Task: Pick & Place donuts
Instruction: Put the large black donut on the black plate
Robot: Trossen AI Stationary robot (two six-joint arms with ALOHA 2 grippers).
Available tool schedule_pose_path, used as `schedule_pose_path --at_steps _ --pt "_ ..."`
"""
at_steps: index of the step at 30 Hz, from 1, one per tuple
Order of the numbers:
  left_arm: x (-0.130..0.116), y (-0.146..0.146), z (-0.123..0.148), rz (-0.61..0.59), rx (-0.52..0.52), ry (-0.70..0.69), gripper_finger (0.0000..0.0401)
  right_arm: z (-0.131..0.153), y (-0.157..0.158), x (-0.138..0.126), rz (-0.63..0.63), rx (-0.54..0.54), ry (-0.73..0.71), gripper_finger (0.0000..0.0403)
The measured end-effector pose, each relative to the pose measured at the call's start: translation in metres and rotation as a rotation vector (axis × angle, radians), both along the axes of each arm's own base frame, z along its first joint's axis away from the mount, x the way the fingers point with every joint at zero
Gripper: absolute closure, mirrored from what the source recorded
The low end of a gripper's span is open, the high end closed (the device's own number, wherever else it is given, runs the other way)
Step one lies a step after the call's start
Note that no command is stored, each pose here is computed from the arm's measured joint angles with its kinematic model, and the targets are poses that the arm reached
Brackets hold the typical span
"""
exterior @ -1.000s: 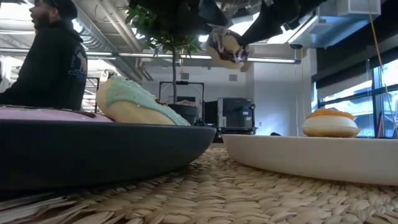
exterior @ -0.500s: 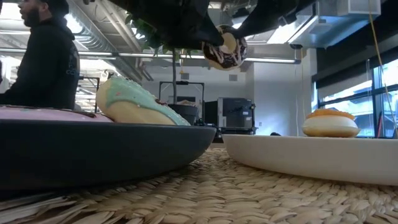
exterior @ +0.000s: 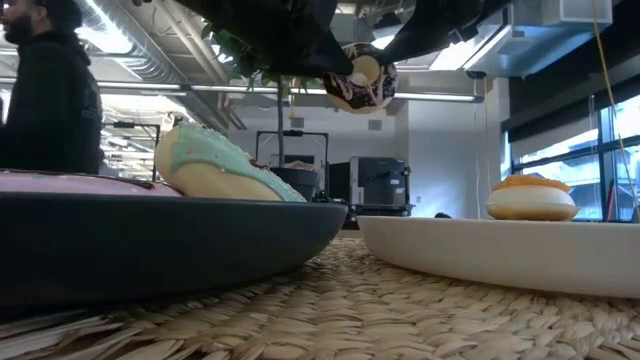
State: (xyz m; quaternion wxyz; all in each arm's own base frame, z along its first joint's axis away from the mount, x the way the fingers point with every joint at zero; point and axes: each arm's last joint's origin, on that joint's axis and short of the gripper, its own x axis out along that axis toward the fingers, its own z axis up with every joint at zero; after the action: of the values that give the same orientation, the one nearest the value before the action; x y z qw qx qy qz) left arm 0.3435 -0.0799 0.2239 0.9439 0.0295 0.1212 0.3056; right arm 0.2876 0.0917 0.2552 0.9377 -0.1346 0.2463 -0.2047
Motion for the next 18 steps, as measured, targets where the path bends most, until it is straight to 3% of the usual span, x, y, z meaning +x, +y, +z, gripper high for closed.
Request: schedule_pose_path --at_steps 7,13,18 --pt "-0.001 -0.004 0.001 -0.013 0.000 -0.003 0.0333 -0.001 0.001 0.000 0.073 -0.012 0.039 0.0356" --pt "-0.015 -0.022 0.008 -0.085 0.039 0.064 0.0375 0.005 0.000 -0.007 0.116 -0.026 0.073 0.0279" --pt "-0.039 -0.040 0.015 -0.251 -0.075 0.153 0.0380 0.018 -0.007 -0.029 0.154 0.087 0.112 0.0222"
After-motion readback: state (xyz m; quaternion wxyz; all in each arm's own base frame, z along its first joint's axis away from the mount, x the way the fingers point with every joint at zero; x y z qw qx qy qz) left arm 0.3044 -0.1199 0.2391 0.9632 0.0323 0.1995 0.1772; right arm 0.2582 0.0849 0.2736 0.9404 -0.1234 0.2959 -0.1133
